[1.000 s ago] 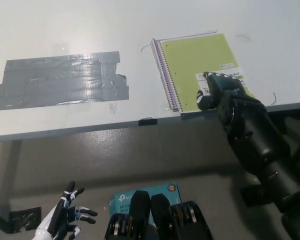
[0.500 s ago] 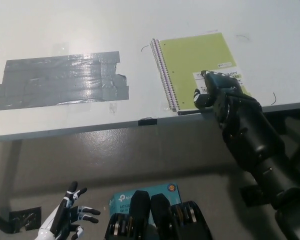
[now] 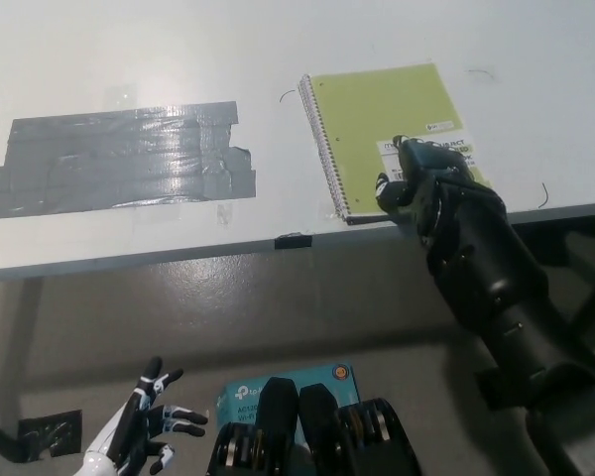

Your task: The robot uses its right hand to align two notebooks stacked together until they are fully overlapped

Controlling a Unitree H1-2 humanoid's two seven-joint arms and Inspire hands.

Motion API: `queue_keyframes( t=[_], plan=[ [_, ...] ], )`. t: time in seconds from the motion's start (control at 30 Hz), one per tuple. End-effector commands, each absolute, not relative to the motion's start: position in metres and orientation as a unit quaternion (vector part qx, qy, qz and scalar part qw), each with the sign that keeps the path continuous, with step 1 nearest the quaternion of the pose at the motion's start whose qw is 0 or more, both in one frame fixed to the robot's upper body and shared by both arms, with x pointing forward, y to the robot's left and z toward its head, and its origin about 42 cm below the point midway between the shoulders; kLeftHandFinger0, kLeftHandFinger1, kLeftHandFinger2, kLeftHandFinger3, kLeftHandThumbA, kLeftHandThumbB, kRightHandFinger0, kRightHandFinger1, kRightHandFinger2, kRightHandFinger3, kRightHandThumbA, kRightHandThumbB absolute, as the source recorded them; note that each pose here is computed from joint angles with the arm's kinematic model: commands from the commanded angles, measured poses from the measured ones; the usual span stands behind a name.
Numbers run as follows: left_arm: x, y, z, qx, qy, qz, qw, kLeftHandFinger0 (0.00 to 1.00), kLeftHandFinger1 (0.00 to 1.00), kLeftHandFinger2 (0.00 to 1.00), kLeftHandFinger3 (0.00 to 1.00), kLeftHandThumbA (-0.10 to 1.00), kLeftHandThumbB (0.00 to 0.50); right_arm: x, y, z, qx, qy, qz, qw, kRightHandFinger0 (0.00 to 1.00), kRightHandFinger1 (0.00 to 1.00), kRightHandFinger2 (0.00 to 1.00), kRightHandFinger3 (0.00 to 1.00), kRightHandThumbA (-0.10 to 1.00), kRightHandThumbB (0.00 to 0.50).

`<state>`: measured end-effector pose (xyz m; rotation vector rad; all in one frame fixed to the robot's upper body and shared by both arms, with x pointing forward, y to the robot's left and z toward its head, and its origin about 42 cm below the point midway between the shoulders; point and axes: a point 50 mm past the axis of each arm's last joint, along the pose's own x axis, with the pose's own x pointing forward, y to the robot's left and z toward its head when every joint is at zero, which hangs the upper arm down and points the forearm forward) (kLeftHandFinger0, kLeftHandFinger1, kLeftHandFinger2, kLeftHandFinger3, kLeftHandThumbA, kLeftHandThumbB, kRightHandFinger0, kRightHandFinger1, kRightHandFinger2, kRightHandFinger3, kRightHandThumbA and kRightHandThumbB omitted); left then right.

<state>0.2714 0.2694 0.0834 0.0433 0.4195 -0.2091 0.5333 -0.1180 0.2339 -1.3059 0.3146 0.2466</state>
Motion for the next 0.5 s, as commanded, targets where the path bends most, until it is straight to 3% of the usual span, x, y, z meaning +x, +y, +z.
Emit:
queue_keyframes(
  t=[0.0, 0.13, 0.23, 0.33, 0.47],
  plan=[
    [0.275, 0.267, 0.094, 0.024, 0.195, -0.113, 0.974, 0.46, 0.53, 0.54, 0.99, 1.0, 0.484, 0.537, -0.107, 0.247, -0.604, 0.137, 0.119, 0.776, 1.0, 1.0, 1.0, 1.0, 1.0, 0.5],
    [0.276, 0.269, 0.094, 0.02, 0.192, -0.11, 0.975, 0.46, 0.51, 0.48, 0.98, 1.0, 0.5, 0.536, -0.113, 0.247, -0.609, 0.135, 0.113, 0.773, 1.0, 1.0, 1.0, 1.0, 1.0, 0.5],
    [0.274, 0.271, 0.093, 0.018, 0.194, -0.111, 0.975, 0.49, 0.53, 0.49, 0.98, 1.0, 0.487, 0.535, -0.12, 0.252, -0.623, 0.131, 0.109, 0.763, 1.0, 1.0, 1.0, 1.0, 1.0, 0.5],
    [0.273, 0.273, 0.092, 0.019, 0.196, -0.106, 0.975, 0.44, 0.51, 0.51, 0.98, 1.0, 0.473, 0.536, -0.124, 0.26, -0.634, 0.127, 0.104, 0.756, 1.0, 1.0, 1.0, 1.0, 1.0, 0.5],
    [0.271, 0.275, 0.09, 0.018, 0.199, -0.101, 0.975, 0.44, 0.49, 0.51, 0.97, 1.0, 0.492, 0.54, -0.132, 0.283, -0.649, 0.127, 0.099, 0.744, 1.0, 1.0, 1.0, 1.0, 1.0, 0.5]
  ],
)
